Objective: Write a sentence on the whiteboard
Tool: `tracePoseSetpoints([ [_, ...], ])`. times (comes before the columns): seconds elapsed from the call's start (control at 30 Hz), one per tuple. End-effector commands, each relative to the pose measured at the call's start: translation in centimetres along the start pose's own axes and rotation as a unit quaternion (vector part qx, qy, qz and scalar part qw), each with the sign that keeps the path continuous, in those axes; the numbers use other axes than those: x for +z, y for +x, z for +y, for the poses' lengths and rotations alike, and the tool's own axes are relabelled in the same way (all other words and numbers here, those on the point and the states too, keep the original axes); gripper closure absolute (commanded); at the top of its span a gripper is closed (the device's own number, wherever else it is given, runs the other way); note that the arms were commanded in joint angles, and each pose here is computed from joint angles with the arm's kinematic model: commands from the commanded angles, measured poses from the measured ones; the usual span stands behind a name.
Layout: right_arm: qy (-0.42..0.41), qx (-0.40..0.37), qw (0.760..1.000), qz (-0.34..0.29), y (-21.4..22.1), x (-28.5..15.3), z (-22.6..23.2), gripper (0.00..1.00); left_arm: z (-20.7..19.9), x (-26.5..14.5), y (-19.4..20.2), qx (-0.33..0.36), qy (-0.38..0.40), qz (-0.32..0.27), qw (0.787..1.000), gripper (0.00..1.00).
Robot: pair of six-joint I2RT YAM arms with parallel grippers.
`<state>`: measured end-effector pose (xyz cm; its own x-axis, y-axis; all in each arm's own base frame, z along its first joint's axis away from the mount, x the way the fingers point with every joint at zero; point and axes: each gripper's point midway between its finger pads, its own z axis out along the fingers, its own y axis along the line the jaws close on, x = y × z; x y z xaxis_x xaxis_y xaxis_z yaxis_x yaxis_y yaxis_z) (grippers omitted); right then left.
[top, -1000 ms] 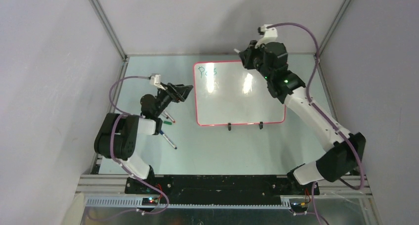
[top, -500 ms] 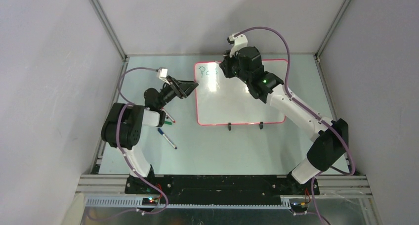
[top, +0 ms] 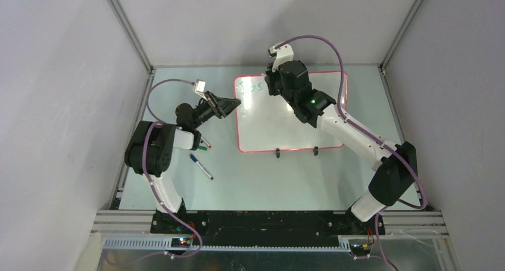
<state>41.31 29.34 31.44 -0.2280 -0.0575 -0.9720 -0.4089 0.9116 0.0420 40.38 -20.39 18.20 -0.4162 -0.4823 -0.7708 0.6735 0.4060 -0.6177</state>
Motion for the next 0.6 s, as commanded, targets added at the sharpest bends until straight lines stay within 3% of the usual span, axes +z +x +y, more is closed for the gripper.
tracePoseSetpoints([
  [0.0, 0.017, -0.002, 0.999, -0.035, -2.1, -0.4, -0.5, 1.0, -0.5, 0.7, 0.1, 0.005, 0.016, 0.015, 1.0, 0.6],
  [0.33, 0.026, -0.003, 0.999, -0.022, -1.0, -0.3, -0.9, 1.0, 0.4, 1.0, 0.6, -0.002, -0.001, 0.031, 1.0, 0.71],
  [0.57, 0.02, -0.012, 1.0, -0.019, -0.4, 0.0, -0.1, 1.0, 0.5, 1.0, 0.8, -0.003, -0.004, 0.037, 0.999, 0.98],
])
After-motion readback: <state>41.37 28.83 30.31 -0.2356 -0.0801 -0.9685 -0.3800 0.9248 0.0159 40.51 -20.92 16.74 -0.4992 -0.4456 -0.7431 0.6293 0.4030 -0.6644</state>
